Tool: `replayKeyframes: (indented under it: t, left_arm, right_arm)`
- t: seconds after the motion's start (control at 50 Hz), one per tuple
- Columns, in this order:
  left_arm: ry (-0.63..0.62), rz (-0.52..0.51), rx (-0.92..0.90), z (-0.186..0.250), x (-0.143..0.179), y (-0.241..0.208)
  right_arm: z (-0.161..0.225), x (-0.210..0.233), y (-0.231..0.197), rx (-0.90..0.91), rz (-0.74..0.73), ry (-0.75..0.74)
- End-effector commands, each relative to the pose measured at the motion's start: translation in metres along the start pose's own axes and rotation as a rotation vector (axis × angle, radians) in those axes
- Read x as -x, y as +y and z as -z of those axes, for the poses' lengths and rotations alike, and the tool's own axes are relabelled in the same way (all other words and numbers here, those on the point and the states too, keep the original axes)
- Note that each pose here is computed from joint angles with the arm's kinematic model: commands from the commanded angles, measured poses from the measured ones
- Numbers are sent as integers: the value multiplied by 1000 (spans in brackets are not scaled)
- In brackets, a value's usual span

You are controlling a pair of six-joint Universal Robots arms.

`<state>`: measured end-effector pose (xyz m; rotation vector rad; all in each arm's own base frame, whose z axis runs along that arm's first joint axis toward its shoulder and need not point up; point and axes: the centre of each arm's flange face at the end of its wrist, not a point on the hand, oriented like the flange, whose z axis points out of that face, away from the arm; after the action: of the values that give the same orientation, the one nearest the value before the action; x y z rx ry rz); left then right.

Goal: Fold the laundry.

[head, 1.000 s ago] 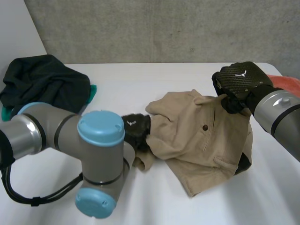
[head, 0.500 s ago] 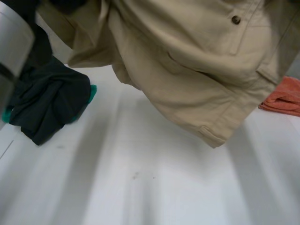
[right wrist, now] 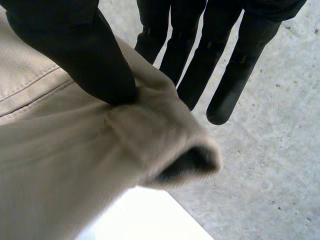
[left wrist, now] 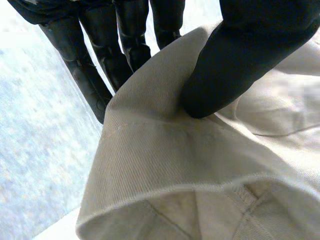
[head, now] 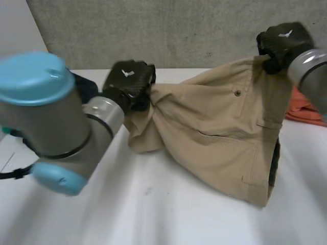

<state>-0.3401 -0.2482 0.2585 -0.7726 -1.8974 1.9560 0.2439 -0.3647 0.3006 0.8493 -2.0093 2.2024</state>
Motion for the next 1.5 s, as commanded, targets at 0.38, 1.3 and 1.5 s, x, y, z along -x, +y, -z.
replayKeyframes:
  t: [0.38,1.3,1.5]
  left_arm:
    - [-153,-106,155,8,21,39]
    - [-29,-200,77,-57,39,61]
    - [-117,-167,-349,22,47,-122]
  right_arm:
    - [71,30,-11,133,81,-91]
    - [27,60,67,143,-4,-148]
    - [96,-27,-105,-151,94,24]
